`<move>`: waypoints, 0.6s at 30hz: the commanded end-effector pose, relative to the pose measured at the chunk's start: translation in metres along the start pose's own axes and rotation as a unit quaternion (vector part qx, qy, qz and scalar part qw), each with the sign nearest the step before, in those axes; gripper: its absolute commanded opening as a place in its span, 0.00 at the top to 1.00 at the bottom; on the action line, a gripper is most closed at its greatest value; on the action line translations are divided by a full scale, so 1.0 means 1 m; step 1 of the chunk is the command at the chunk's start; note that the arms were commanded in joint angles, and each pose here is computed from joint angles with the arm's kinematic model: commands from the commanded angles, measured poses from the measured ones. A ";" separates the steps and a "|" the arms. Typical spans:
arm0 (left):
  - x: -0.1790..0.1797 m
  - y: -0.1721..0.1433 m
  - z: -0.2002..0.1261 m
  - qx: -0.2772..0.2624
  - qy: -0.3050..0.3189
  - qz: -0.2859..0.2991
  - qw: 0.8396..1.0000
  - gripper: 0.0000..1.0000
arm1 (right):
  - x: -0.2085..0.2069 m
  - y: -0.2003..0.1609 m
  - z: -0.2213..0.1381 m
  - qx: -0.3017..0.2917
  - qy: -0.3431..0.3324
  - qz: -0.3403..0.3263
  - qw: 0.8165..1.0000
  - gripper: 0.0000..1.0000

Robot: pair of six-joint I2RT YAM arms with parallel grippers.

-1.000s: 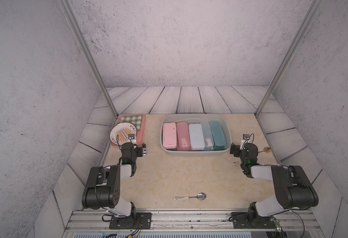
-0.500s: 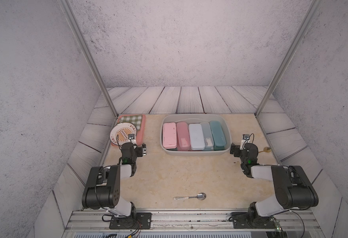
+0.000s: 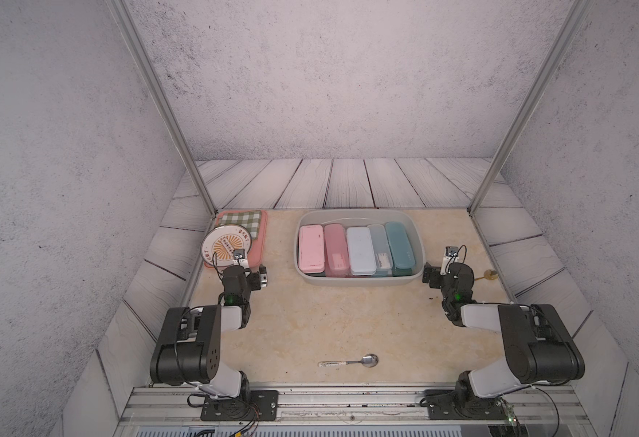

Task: Put the pencil case into the storage box
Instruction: Reset both arms

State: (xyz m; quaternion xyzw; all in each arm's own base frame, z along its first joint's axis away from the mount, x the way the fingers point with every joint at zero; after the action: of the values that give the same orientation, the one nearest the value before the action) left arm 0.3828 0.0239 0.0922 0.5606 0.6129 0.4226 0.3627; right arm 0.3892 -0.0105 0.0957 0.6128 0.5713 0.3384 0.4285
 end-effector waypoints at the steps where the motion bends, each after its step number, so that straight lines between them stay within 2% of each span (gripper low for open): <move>1: 0.004 0.011 -0.012 -0.049 0.012 -0.011 0.999 0.00 | 0.002 -0.001 0.004 0.005 0.006 -0.002 1.000 0.01; 3: 0.002 0.011 -0.017 -0.063 0.005 -0.009 0.998 0.00 | 0.002 -0.002 0.003 0.005 0.005 -0.002 1.000 0.01; 18: 0.001 0.010 -0.017 -0.061 0.002 -0.007 0.998 0.00 | 0.002 -0.001 0.004 0.006 0.005 -0.001 1.000 0.01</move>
State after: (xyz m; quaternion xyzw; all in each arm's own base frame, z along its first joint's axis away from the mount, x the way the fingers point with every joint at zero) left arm 0.3684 0.0249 0.0957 0.5409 0.6001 0.4469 0.3843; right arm 0.3891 -0.0105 0.0956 0.6127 0.5715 0.3382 0.4285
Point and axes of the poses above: each gripper's point midway between its finger pads, its own z axis out along the fingers, its own x axis along the line the jaws close on, y = z × x, the point moved 1 cm from there along -z, back along the fingers
